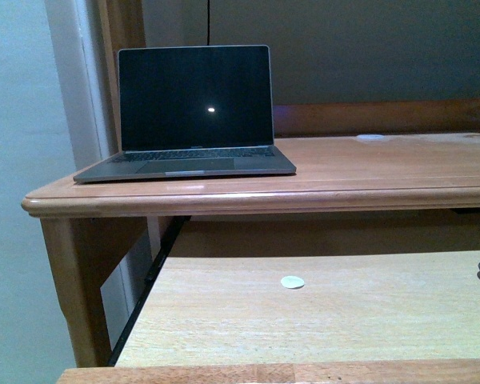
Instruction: Place mouse
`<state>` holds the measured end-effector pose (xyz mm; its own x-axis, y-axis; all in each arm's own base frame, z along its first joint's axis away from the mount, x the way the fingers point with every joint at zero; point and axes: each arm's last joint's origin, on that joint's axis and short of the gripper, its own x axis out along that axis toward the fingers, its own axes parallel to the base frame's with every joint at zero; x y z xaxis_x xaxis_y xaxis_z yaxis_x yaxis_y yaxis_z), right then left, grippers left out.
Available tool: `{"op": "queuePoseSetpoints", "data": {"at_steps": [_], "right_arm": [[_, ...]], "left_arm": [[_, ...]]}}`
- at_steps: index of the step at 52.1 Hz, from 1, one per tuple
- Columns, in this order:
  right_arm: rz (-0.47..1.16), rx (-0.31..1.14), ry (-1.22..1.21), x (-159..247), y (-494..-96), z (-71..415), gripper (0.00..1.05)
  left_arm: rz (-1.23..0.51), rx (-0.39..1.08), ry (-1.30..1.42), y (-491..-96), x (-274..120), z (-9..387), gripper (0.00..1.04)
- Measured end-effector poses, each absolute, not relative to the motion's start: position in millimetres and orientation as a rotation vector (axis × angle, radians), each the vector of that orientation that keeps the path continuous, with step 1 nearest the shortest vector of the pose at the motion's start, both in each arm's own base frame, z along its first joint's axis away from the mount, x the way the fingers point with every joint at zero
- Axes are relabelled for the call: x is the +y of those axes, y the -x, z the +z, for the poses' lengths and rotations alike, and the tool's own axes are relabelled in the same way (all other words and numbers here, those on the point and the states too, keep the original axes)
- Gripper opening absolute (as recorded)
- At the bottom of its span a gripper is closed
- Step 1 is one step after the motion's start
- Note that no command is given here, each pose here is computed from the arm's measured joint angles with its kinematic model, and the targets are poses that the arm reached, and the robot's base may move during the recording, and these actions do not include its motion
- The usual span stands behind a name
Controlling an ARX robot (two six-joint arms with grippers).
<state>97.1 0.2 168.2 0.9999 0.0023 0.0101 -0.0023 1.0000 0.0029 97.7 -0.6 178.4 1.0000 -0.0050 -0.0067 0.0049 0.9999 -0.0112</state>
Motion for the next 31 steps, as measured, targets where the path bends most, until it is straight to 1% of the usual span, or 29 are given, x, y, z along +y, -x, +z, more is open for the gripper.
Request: {"op": "queuePoseSetpoints", "data": {"at_steps": [14,21,24,26,27,29,31], "right_arm": [[0.003,-0.010,-0.003,0.2,-97.1,168.2,0.97],[0.195,0.089,-0.115,2.6,-102.3,165.9,0.97],[0.236,0.098,-0.149,6.1,-108.8,169.5,0.97],[0.237,0.087,-0.153,8.0,-113.9,175.5,0.97],[0.237,0.019,-0.132,28.9,-159.9,223.2,0.97],[0.250,0.047,-0.110,37.6,-169.2,224.6,0.97],[0.263,0.068,-0.086,43.9,-174.9,223.8,0.97]], "left_arm": [[-0.004,0.005,0.011,-97.7,-0.5,165.2,0.03],[-0.006,0.002,0.011,-97.5,-0.5,165.4,0.03],[-0.005,0.002,0.011,-97.5,-0.5,165.4,0.03],[-0.004,0.002,0.011,-97.5,-0.5,165.4,0.03],[-0.005,0.002,0.011,-97.5,-0.5,165.4,0.18],[-0.005,0.002,0.011,-97.5,-0.5,165.4,0.29],[-0.005,0.002,0.011,-97.5,-0.5,165.4,0.36]]}}
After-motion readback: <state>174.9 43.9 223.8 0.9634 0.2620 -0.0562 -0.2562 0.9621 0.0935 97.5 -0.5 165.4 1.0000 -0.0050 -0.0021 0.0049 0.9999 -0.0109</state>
